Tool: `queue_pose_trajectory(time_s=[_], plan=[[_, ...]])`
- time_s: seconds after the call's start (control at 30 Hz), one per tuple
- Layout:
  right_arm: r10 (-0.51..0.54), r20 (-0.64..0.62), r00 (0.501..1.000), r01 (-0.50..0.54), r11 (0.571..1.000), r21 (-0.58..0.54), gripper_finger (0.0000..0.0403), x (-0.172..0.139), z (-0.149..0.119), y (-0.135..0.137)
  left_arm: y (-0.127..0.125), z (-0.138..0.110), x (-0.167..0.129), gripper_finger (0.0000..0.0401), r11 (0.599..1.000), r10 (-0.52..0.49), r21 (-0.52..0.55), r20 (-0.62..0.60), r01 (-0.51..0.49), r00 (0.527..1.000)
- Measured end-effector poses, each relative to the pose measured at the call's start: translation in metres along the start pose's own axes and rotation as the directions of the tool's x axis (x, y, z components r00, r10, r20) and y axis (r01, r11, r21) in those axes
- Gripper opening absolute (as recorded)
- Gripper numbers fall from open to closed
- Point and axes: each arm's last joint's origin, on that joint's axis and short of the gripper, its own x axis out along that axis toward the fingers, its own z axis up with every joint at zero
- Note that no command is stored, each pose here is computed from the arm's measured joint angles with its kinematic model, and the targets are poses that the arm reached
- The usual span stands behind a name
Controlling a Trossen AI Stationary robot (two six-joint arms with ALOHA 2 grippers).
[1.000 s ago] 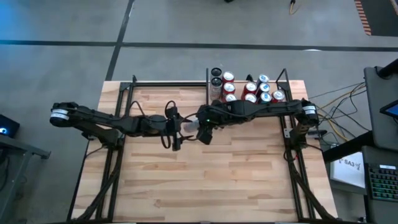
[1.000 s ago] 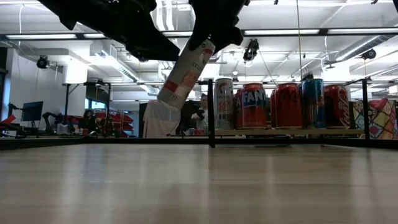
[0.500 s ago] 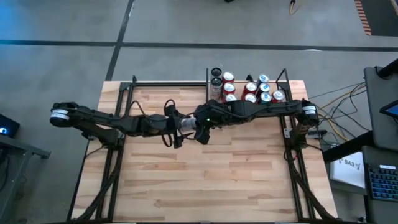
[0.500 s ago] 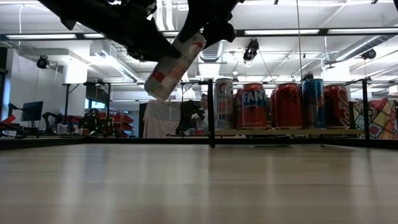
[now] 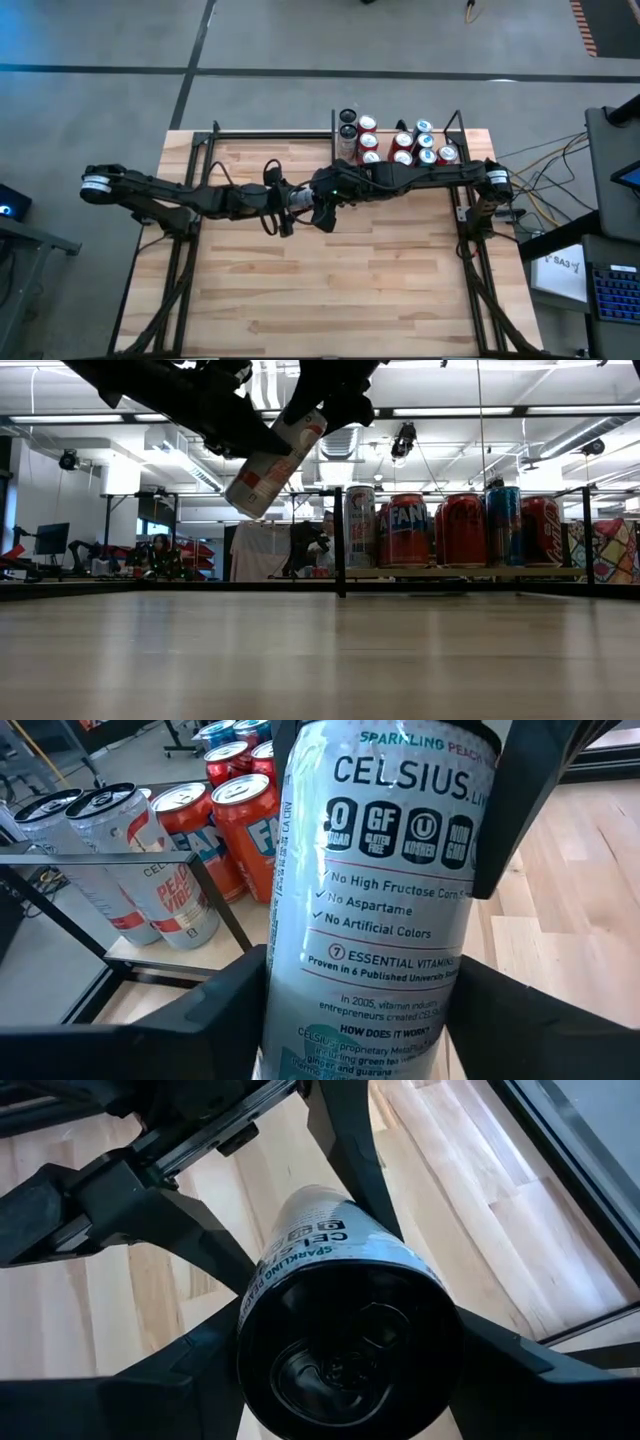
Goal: Place canned beverage on shelf
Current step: Put the white soda can on the shelf aligned with the other white soda cans
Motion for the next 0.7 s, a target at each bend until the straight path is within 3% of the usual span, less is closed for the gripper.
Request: queue_pose_trajectory(time_s=[0.43, 0.6, 0.7], plan=[[0.007, 0.032, 0.999, -0.005, 0.999, -0.040, 0.0310, -0.007, 0.004, 0.000, -0.001, 0.000, 0.000, 0.0231, 1.000, -0.018, -0.014, 0.013, 0.018, 1.000], [0.012, 0.052, 0.999, -0.009, 0.998, -0.054, 0.0321, -0.020, 0.006, -0.002, -0.001, -0.010, 0.000, 0.0231, 0.999, -0.010, -0.036, 0.098, 0.013, 0.995], [0.028, 0.081, 0.996, -0.020, 0.995, -0.097, 0.0317, -0.034, 0.009, -0.004, -0.002, -0.017, -0.002, 0.0231, 0.997, -0.052, -0.052, 0.166, 0.062, 0.985]])
